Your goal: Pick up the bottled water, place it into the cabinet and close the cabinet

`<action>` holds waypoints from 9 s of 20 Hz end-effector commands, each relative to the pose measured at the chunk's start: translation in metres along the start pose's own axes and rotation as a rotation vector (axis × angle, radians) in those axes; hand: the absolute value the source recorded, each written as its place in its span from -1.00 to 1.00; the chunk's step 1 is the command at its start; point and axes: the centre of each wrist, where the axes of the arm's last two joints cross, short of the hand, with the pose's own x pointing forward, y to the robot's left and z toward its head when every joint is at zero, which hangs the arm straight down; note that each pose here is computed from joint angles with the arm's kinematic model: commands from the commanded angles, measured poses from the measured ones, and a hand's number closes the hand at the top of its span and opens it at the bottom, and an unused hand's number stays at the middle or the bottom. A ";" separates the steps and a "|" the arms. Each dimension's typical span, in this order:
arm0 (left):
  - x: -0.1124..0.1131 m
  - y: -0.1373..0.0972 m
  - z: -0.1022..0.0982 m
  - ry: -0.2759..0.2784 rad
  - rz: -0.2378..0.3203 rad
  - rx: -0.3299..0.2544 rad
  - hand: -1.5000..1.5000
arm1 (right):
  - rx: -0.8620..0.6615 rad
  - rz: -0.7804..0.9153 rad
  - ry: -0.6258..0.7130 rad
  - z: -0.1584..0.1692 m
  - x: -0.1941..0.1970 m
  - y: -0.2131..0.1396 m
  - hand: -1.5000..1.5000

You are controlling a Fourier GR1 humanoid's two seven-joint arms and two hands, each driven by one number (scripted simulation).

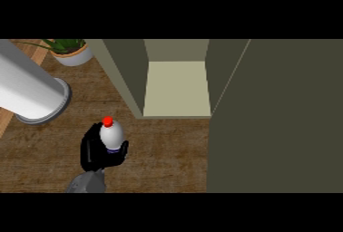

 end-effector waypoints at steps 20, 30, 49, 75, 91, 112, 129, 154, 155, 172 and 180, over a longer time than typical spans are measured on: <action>0.099 -0.192 -0.011 0.026 0.025 -0.331 1.00 | 0.012 -0.006 -0.074 -0.015 0.017 -0.006 -1.00; 0.122 -0.255 -0.040 -0.034 -0.061 -0.259 1.00 | 0.018 0.016 -0.071 -0.013 0.025 -0.003 -1.00; 0.080 -0.268 -0.109 -0.024 -0.302 -0.180 1.00 | 0.011 0.008 -0.074 -0.014 0.016 -0.027 -1.00; 0.049 -0.241 -0.173 -0.034 -0.616 -0.117 -1.00 | 0.045 -0.002 -0.074 -0.019 0.012 -0.027 -1.00; 0.069 -0.252 -0.195 -0.089 -0.391 -0.183 -1.00 | 0.050 0.019 -0.093 -0.028 0.011 -0.025 -1.00; 0.061 -0.244 -0.077 0.003 -0.110 -0.368 -1.00 | 0.032 -0.008 -0.074 -0.032 0.020 -0.013 -1.00; 0.110 -0.163 0.001 0.016 -0.078 -0.339 -1.00 | 0.407 -0.039 0.023 -0.055 0.027 0.004 1.00; 0.169 -0.064 0.052 -0.007 -0.080 -0.229 -1.00 | 0.625 -0.081 -0.050 -0.095 0.037 0.097 1.00; 0.161 -0.070 0.058 -0.002 -0.073 -0.233 -1.00 | 0.623 -0.074 -0.071 -0.104 0.032 0.104 1.00; 0.194 -0.031 0.058 0.000 -0.076 -0.237 -1.00 | 0.706 0.047 -0.080 -0.151 0.030 0.142 1.00; 0.197 -0.025 0.057 -0.005 -0.069 -0.241 -1.00 | 0.750 0.073 -0.083 -0.160 0.030 0.146 1.00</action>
